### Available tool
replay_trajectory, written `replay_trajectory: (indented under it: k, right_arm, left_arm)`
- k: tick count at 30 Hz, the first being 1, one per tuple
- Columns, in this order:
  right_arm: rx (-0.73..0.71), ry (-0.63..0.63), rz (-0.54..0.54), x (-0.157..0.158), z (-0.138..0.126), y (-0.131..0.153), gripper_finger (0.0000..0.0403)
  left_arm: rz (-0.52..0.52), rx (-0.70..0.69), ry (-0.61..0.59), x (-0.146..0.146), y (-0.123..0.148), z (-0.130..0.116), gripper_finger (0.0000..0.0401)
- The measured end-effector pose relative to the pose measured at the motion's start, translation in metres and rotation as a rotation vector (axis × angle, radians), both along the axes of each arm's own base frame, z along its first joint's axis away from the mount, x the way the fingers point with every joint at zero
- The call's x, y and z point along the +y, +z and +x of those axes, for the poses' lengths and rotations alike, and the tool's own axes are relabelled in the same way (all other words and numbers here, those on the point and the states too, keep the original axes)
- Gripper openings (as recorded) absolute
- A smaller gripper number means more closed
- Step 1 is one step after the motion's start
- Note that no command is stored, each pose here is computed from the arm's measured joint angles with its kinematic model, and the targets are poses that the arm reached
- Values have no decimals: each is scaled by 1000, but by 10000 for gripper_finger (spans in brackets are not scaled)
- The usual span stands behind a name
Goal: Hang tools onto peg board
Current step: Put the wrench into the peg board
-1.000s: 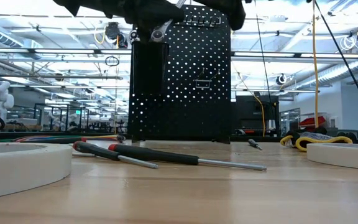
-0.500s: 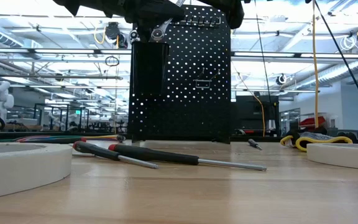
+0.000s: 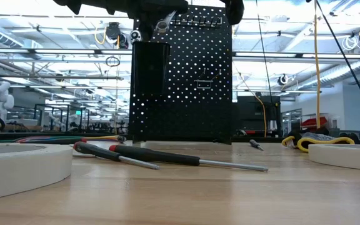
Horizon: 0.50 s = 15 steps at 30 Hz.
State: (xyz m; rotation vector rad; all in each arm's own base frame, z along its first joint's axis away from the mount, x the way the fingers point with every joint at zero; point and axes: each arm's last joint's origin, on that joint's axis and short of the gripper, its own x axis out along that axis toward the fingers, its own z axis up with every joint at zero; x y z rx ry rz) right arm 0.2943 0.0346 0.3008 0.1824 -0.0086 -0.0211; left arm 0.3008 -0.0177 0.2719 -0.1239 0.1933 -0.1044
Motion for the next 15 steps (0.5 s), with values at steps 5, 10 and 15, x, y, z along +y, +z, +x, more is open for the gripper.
replay_trajectory:
  k: [5,10,15]
  right_arm:
    - [-23,0,-12,0,0,2,79]
    - [-11,-1,-13,0,2,0,79]
    - [-2,-1,-11,1,5,-5,79]
  left_arm:
    - [-2,-2,1,0,-2,2,7]
    - [-28,-28,8,0,-3,7,7]
    - [-29,-42,9,0,-5,9,7]
